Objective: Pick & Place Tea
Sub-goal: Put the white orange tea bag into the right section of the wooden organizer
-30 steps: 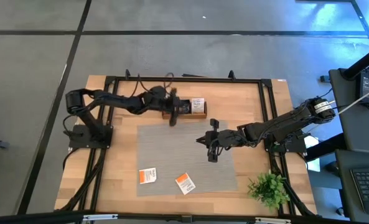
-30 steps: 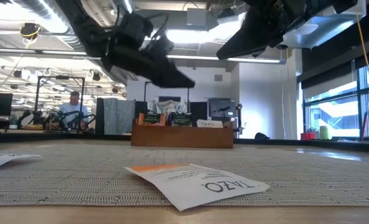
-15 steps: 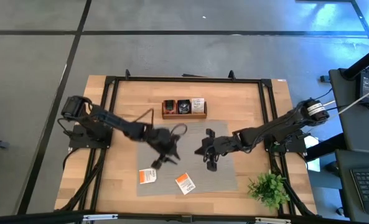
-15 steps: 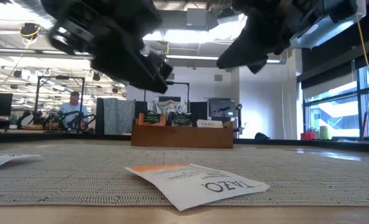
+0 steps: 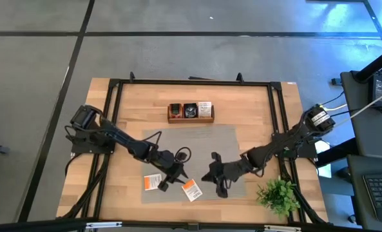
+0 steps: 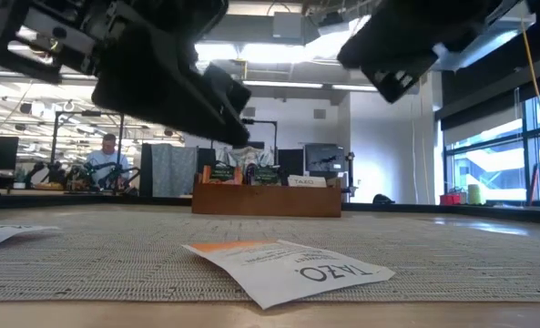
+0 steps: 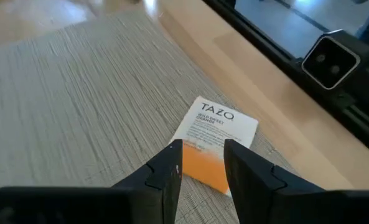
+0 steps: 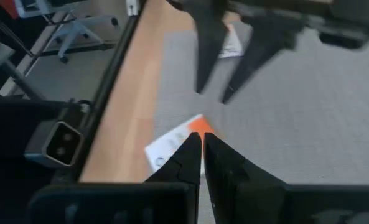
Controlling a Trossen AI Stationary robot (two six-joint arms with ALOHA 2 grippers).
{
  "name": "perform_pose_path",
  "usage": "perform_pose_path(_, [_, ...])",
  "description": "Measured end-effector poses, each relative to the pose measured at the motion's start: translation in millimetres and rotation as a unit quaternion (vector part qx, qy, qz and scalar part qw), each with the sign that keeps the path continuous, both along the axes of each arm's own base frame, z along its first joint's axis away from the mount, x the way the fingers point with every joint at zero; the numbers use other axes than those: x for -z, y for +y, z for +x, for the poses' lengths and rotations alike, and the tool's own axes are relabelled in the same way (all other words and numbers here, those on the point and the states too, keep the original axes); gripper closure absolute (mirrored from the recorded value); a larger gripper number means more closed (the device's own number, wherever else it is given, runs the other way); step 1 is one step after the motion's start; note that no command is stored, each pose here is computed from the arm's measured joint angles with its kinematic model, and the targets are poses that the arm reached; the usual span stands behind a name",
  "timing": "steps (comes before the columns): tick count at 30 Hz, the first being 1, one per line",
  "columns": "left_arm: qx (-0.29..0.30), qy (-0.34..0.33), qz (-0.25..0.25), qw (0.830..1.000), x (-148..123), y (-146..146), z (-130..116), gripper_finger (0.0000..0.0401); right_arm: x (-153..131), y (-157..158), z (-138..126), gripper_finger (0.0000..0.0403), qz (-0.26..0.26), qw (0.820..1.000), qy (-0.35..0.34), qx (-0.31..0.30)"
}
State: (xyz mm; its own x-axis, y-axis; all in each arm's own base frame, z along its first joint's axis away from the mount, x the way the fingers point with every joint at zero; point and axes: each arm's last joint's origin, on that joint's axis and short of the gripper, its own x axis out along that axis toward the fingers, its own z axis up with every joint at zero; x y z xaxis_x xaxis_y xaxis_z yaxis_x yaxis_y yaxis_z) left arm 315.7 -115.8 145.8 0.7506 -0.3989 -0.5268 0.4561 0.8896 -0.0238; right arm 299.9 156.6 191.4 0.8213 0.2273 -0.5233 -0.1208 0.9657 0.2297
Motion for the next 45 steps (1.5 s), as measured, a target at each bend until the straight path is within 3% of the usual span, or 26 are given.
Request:
perform_pose_path(8, [0.004, 0.021, -0.017, 1.000, 22, -7, 11, 0.0289, 15, 20, 3, 0.0379, 0.026, 0.999, 0.011, 0.023])
perform_pose_path(17, [0.007, 0.062, 0.001, 0.998, 42, -15, 27, 0.0286, 27, 38, 5, 0.0379, 0.048, 0.999, -0.010, -0.014])
perform_pose_path(28, [-0.006, 0.089, 0.001, 0.996, 44, -13, 25, 0.0286, 53, 44, 7, 0.0379, 0.020, 0.999, 0.013, -0.024])
perform_pose_path(35, [-0.017, 0.099, 0.003, 0.995, 48, -12, 25, 0.0289, 54, 51, 4, 0.0379, -0.046, 0.999, -0.008, -0.002])
perform_pose_path(39, [-0.022, 0.105, -0.004, 0.994, 50, -11, 25, 0.0289, 48, 54, 8, 0.0379, -0.038, 0.998, 0.048, 0.027])
perform_pose_path(43, [-0.022, 0.105, -0.004, 0.994, 51, -11, 24, 0.0286, 39, 58, 6, 0.0379, -0.068, 0.987, 0.131, 0.067])
perform_pose_path(45, [-0.021, 0.096, -0.007, 0.995, 50, -11, 25, 0.0286, 32, 59, 7, 0.0380, -0.058, 0.982, 0.151, 0.099])
